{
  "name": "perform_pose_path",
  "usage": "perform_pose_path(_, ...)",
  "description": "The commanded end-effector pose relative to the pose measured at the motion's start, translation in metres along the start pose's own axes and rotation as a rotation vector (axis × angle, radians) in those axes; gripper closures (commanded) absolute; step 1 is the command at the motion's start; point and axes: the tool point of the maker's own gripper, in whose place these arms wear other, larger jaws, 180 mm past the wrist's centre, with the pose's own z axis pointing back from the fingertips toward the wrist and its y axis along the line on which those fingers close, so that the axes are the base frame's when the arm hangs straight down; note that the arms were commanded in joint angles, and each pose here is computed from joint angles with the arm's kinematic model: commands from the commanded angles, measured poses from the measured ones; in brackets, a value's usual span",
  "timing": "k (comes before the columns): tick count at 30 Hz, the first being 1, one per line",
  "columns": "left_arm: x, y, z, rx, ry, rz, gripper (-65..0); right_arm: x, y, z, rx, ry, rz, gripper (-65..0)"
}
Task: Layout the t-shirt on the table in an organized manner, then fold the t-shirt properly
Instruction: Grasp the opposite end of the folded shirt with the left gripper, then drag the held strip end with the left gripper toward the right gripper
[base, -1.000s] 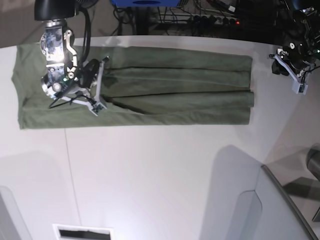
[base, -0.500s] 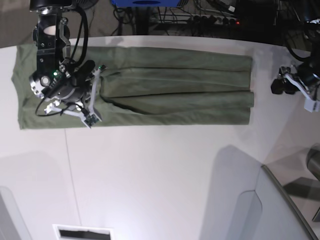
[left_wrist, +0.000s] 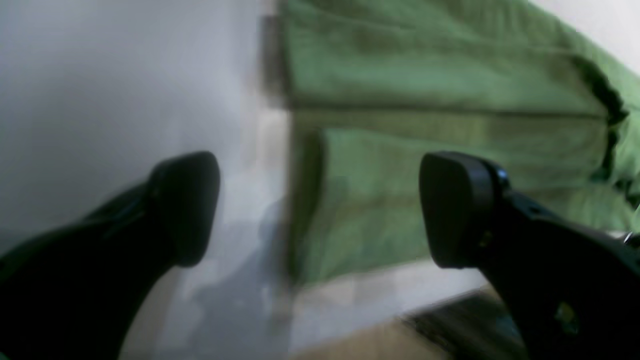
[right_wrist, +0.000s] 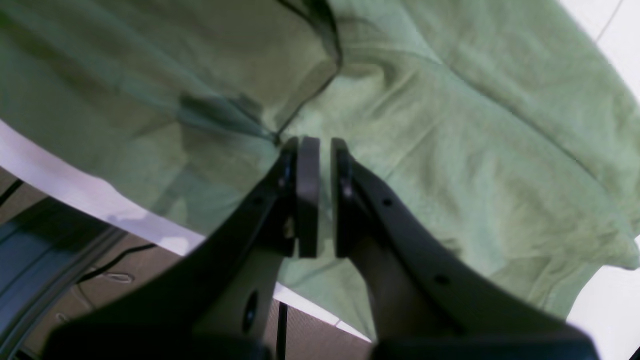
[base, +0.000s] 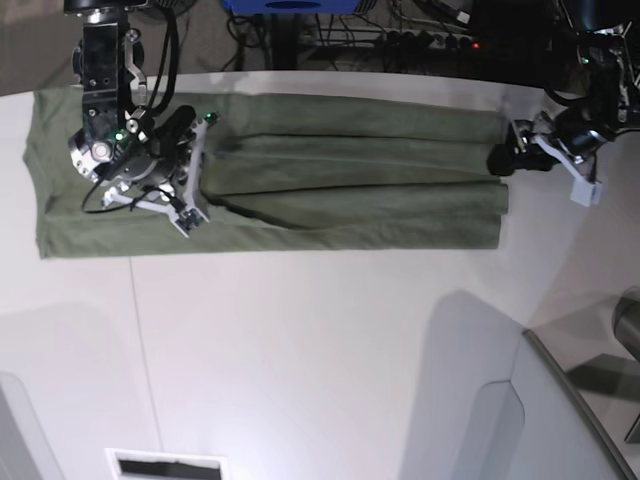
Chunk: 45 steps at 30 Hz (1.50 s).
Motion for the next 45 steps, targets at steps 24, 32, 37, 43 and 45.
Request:
perform_pose_path(24,-0.040,-0.005,-0.051,-0.053,0.035,0.123,-59.7,0.010,-0.006,0.004,-0.016,-0.035,0.009,-4.5)
perform_pose_path(32,-0.040,0.001,-0.047,-0.041,0.034,0.125,-31.9,0.010,-0.006,0.004,-0.015,-0.034,0.010,-4.5)
perform_pose_path(37,-0.045,0.008,-0.047,-0.006,0.085,0.064,-27.0,0.010,-0.006,0.004,-0.015,-0.034,0.010,-4.5)
perform_pose_path(43,-0.044,0.001,-0.055,-0.011,0.047,0.068,-27.3,0.010,-0.006,0.004,-0.015,-0.034,0.010,-4.5)
perform_pose_path(45,-0.046,0.004,-0.058,-0.008,0.052,0.087,-27.5,0.010,-0.006,0.004,-0.014,-0.033,0.010,-4.5)
